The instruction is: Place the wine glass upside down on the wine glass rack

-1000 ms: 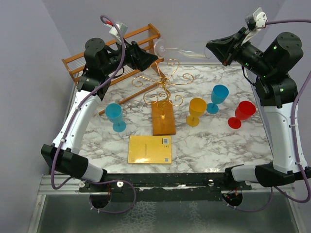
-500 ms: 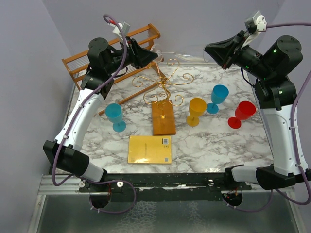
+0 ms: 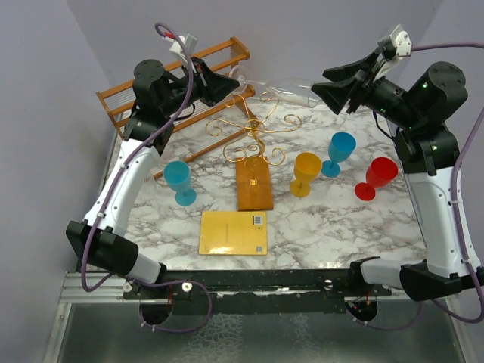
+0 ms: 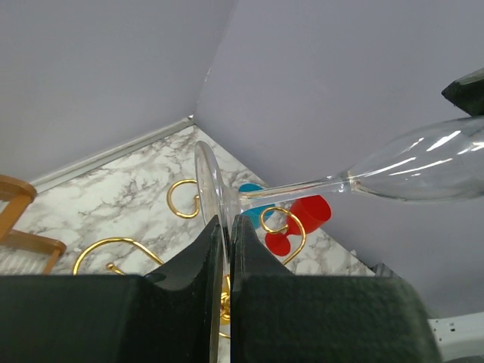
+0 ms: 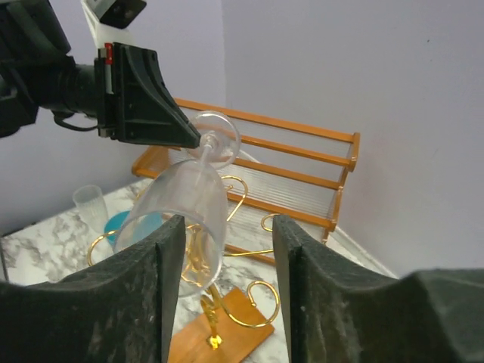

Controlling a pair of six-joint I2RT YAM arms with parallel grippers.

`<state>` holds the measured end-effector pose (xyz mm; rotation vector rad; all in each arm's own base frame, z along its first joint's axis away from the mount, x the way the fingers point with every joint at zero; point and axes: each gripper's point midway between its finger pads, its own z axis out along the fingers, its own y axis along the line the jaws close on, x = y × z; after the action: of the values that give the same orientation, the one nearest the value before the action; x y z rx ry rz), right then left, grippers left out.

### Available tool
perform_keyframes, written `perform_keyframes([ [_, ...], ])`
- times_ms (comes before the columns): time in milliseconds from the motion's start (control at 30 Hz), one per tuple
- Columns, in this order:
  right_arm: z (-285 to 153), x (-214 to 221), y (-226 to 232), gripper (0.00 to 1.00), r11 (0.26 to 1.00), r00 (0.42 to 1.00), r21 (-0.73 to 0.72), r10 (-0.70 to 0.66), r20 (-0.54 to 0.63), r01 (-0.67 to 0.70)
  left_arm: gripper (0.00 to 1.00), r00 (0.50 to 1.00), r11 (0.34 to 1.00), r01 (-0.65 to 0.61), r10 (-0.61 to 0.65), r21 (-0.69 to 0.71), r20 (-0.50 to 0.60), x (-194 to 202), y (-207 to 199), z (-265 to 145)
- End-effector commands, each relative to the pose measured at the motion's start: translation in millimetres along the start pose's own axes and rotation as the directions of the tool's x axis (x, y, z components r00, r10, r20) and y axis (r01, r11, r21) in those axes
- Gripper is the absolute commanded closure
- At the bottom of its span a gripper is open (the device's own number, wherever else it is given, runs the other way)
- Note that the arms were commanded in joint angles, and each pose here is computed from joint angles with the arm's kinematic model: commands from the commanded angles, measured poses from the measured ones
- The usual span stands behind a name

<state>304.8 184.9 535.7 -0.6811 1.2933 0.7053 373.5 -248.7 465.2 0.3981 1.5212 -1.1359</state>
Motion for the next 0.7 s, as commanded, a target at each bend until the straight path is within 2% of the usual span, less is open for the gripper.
perform_keyframes([
  [0,-10,-18,4,0.44,0.997,0.996,0.024,-0.081,0.042,0.080,1.00,0.990,0.993,-0.107,0.111,-0.046,0.088,-36,-5,-28],
  [100,-19,-21,-3,0.29,0.988,0.991,0.088,-0.127,0.033,0.124,1.00,0.980,0.979,-0.140,0.158,-0.146,0.123,-56,15,-54],
  [200,-28,-22,-9,0.06,0.976,0.986,0.149,-0.166,0.018,0.161,1.00,0.958,0.941,-0.201,0.247,-0.272,0.144,-77,31,-80],
  [267,-34,-19,-17,0.02,0.961,0.982,0.203,-0.189,-0.005,0.186,1.00,0.931,0.881,-0.277,0.345,-0.382,0.121,-89,39,-97],
  [333,-39,-13,-26,0.00,0.943,0.974,0.245,-0.222,-0.038,0.225,1.00,0.886,0.791,-0.364,0.457,-0.491,0.079,-103,43,-117],
  [467,-48,9,-35,0.00,0.909,0.947,0.266,-0.297,-0.124,0.320,1.00,0.778,0.543,-0.499,0.625,-0.675,-0.072,-128,54,-162],
  [600,-54,39,-42,0.00,0.890,0.924,0.266,-0.326,-0.199,0.371,1.00,0.681,0.283,-0.567,0.689,-0.773,-0.247,-149,62,-203],
  [667,-55,56,-46,0.00,0.888,0.917,0.262,-0.322,-0.236,0.379,1.00,0.639,0.179,-0.596,0.695,-0.783,-0.328,-157,64,-218],
])
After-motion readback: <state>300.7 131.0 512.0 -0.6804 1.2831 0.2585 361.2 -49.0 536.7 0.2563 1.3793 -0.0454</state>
